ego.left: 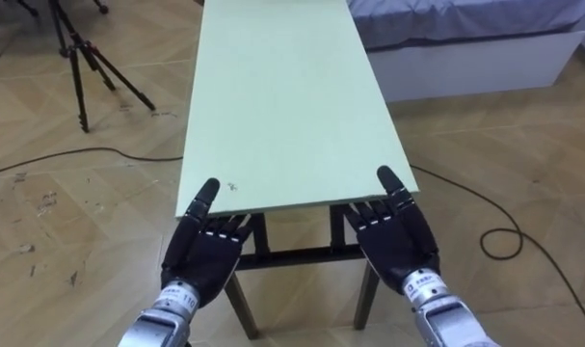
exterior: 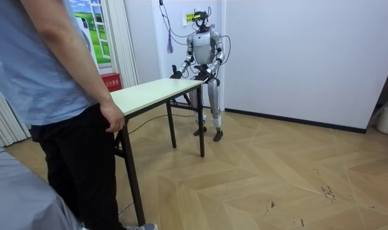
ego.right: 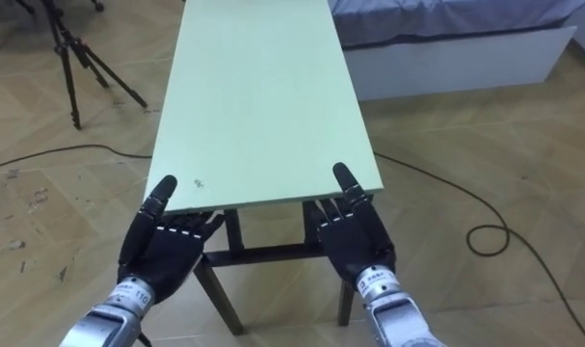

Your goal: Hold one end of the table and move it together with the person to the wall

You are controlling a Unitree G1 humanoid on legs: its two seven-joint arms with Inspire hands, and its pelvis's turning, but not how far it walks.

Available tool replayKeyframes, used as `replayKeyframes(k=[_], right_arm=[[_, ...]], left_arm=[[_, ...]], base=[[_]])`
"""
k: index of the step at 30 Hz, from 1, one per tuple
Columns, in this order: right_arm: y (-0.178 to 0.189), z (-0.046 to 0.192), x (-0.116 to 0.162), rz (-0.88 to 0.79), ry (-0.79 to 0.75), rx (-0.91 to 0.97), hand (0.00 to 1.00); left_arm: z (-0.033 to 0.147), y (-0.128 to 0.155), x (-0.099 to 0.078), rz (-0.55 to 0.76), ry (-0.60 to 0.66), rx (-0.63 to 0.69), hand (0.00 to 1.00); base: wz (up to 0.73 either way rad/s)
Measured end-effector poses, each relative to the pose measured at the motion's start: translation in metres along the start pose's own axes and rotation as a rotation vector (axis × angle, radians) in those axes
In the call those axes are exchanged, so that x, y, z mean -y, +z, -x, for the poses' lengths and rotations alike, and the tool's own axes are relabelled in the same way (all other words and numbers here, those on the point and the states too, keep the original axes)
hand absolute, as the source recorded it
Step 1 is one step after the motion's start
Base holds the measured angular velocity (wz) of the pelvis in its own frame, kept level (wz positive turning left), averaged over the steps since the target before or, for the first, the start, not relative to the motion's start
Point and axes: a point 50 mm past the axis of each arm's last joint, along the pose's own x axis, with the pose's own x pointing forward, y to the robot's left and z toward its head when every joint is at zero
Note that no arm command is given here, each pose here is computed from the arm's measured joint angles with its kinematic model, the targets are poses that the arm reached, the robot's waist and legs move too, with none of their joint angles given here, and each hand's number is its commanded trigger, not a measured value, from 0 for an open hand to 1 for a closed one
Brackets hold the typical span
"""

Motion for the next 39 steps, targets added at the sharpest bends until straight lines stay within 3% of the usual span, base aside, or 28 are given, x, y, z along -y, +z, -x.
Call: replayKeyframes(k=[5, 7, 8, 9, 10, 11, 21, 29, 39], right_arm=[[0.0, -0.001, -0.004, -0.036, -0.021, 0.006, 0.0], [0.0, -0.002, -0.004, -0.04, -0.025, 0.006, 0.73], [0.0, -0.002, -0.005, -0.048, -0.028, 0.007, 1.0], [-0.001, -0.002, -0.005, -0.057, -0.031, 0.009, 1.0], [-0.001, -0.002, -0.005, -0.065, -0.036, 0.01, 1.0], [-0.001, -0.002, -0.004, -0.07, -0.044, 0.012, 1.0], [-0.008, -0.003, 0.006, -0.096, -0.22, 0.024, 1.0], [-0.014, -0.001, 0.008, -0.064, -0.247, 0.006, 1.0], [-0.015, -0.003, 0.006, -0.059, -0.245, 0.017, 1.0]], left_arm=[[-0.002, -0.002, 0.002, 0.027, 0.01, 0.015, 0.0], [-0.002, -0.003, 0.002, 0.033, 0.011, 0.019, 0.0], [-0.003, -0.003, 0.002, 0.033, 0.011, 0.02, 0.48], [-0.003, -0.003, 0.002, 0.035, 0.011, 0.021, 0.61], [-0.003, -0.003, 0.002, 0.035, 0.01, 0.021, 0.65], [-0.003, -0.004, 0.003, 0.036, 0.01, 0.02, 1.0], [-0.009, -0.011, 0.004, 0.055, 0.111, 0.013, 1.0], [-0.008, -0.01, -0.002, 0.059, 0.192, 0.026, 1.0], [-0.009, -0.01, -0.001, 0.052, 0.201, 0.031, 1.0]], base=[[0.0], [0.0], [0.0], [0.0], [0.0], [0.0], [0.01], [-0.03], [0.0]])
